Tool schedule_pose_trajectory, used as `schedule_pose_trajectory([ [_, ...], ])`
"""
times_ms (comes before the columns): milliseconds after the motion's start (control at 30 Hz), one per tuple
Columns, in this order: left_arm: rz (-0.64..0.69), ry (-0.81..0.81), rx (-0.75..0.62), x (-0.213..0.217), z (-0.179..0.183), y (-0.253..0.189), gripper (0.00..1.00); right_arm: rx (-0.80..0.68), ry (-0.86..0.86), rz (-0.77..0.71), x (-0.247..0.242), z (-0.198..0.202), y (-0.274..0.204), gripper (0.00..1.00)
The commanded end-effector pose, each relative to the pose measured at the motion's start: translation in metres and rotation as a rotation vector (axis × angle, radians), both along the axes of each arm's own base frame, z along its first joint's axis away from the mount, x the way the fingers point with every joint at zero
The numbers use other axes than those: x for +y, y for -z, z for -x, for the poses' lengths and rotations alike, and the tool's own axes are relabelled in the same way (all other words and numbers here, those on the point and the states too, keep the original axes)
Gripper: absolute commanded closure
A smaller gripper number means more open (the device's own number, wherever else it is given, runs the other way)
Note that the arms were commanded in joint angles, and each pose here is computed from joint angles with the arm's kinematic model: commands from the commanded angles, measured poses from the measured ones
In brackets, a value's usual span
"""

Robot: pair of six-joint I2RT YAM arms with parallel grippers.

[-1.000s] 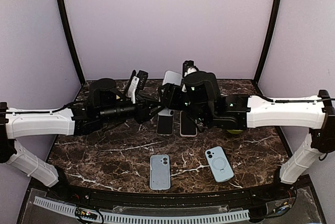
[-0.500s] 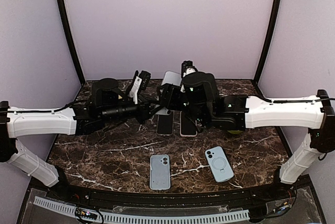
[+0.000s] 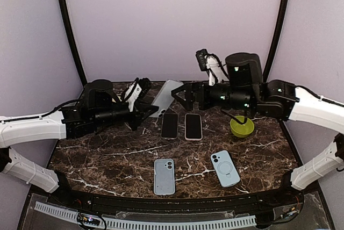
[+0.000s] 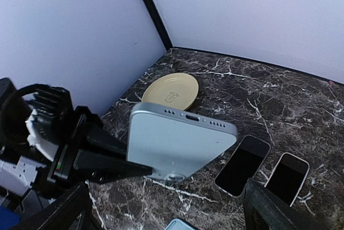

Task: Put the phone into the phone case
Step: Pass from the left arm to the right

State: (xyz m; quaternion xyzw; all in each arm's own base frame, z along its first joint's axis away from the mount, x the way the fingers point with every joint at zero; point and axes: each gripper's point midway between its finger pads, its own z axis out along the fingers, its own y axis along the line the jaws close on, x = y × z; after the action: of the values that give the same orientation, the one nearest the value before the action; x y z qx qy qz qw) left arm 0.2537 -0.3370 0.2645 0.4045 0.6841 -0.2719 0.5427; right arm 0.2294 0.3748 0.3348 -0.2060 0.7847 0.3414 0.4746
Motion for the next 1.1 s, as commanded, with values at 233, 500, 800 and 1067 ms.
schedule_pose_trajectory([
  [233, -0.410, 0.241, -0.803, 0.018, 0.034, -0.002, 1.00, 0.192, -0.435, 0.261, -0.017, 0.066, 0.005, 0.02],
  [500, -0.526, 0.208, -1.224, 0.015, 0.049, 0.004, 1.00, 0.291, -0.424, 0.376, 0.014, 0.044, 0.046, 0.01],
  [800, -0.656, 0.199, -1.326, 0.008, 0.048, 0.016, 1.00, 0.404, -0.547, 0.385, 0.047, 0.053, 0.086, 0.01],
  [1067, -0.667, 0.201, -1.307, 0.006, 0.046, 0.022, 1.00, 0.435, -0.514, 0.464, 0.050, 0.050, 0.112, 0.03],
])
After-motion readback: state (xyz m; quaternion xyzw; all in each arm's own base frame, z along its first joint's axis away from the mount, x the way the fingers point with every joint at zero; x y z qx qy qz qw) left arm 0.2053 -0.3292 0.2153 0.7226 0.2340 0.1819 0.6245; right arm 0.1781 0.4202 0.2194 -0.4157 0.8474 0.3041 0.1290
